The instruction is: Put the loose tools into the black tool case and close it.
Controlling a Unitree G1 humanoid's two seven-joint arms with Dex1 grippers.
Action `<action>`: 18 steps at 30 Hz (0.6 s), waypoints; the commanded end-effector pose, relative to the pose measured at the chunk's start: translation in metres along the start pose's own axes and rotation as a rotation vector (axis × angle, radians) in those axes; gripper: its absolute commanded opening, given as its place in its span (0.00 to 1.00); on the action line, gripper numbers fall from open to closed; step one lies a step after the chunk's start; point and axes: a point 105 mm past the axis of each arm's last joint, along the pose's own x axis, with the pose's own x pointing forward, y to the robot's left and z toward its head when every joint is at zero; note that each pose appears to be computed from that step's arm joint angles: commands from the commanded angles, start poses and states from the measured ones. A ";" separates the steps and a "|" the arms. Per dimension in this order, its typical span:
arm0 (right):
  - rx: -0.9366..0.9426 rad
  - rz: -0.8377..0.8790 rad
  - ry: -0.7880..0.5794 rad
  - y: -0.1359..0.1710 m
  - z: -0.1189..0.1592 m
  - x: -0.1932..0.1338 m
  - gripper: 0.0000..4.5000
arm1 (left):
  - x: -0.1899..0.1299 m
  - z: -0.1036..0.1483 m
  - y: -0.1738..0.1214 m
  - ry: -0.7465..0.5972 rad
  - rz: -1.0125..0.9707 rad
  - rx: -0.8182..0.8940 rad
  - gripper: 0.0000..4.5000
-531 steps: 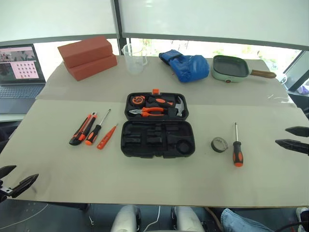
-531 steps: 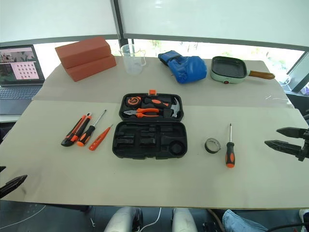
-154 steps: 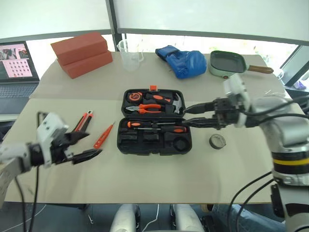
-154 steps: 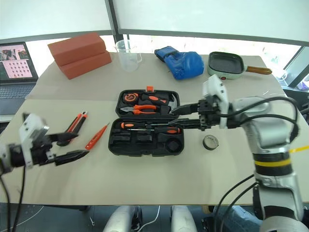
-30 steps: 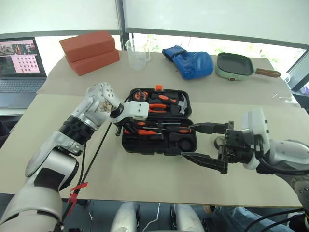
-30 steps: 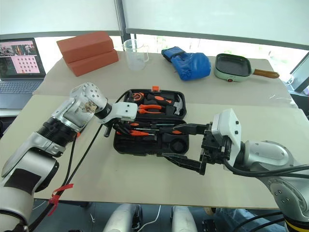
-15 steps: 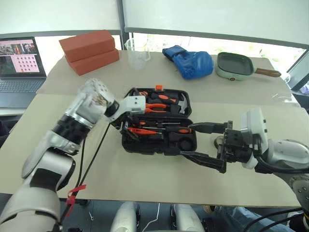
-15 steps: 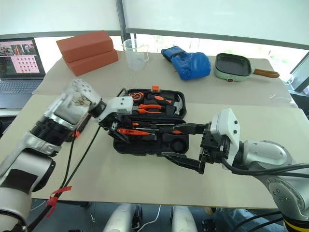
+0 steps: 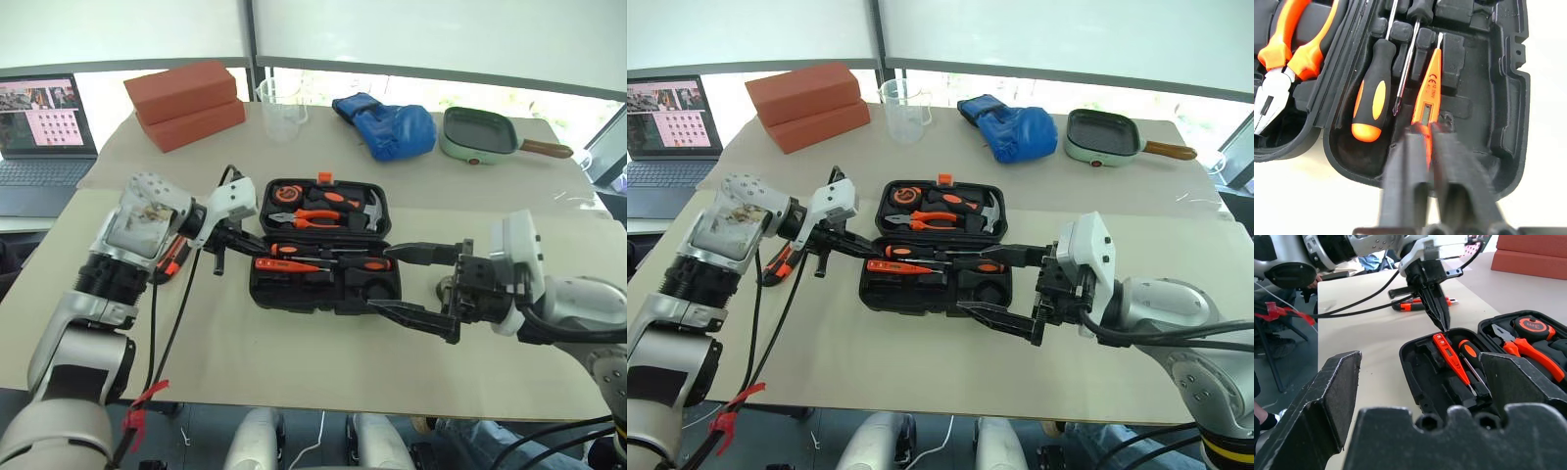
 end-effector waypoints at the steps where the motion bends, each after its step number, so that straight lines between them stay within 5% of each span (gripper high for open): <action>1: -0.036 0.016 -0.015 0.002 0.010 -0.001 1.00 | 0.000 0.007 -0.004 -0.033 0.009 0.065 0.03; 18: -0.009 0.014 -0.012 0.006 0.004 -0.001 1.00 | 0.016 0.011 0.002 -0.027 0.025 0.082 0.03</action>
